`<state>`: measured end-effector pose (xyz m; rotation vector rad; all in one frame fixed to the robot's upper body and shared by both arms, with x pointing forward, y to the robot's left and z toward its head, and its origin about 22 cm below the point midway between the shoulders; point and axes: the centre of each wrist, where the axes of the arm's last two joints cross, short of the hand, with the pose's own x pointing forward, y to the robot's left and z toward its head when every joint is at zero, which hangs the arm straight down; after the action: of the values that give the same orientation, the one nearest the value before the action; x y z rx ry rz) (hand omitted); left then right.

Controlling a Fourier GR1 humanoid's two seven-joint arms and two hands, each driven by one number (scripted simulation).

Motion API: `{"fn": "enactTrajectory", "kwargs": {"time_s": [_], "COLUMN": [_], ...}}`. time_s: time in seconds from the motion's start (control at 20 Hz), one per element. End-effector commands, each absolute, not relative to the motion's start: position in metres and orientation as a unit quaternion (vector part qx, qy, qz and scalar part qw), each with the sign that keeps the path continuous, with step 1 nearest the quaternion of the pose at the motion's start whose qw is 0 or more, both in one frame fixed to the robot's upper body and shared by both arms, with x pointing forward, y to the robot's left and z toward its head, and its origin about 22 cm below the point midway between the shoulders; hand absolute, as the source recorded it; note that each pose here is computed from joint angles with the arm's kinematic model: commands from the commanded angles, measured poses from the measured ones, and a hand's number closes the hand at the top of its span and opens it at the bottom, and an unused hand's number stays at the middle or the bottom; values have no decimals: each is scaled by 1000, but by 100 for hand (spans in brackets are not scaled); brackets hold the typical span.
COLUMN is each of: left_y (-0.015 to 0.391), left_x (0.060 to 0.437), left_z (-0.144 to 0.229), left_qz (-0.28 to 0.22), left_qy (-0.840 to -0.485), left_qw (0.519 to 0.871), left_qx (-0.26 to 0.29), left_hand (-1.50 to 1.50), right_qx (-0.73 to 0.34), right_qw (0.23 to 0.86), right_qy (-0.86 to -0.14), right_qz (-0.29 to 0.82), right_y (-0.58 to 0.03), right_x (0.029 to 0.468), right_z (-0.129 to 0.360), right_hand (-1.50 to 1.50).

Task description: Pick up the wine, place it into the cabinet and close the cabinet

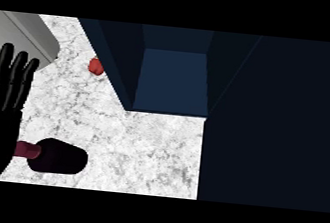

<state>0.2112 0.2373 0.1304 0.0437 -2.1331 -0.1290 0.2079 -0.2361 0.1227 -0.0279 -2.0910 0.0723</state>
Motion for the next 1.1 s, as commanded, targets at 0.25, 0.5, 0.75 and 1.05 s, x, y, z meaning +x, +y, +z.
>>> {"fn": "enactTrajectory", "kwargs": {"time_s": [0.25, 0.5, 0.75, 1.05], "left_y": [289, 267, 256, 259], "left_x": [136, 111, 81, 74], "left_z": [97, 114, 155, 158], "left_qz": [-32, 59, 67, 63], "left_qy": [-859, -827, -824, -820], "left_qw": [510, 555, 559, 566], "left_qx": [27, -69, -62, -56], "left_hand": [-150, -150, -150, -150], "right_qx": [-17, 77, 78, 72], "right_qw": [513, 533, 531, 533], "right_qy": [-857, -835, -835, -835], "right_qz": [55, 113, 117, 116], "right_y": [-242, -216, -221, -223], "right_x": [160, 154, 137, 128], "right_z": [128, 150, 188, 207], "right_hand": [-150, -150, -150, -150]}}
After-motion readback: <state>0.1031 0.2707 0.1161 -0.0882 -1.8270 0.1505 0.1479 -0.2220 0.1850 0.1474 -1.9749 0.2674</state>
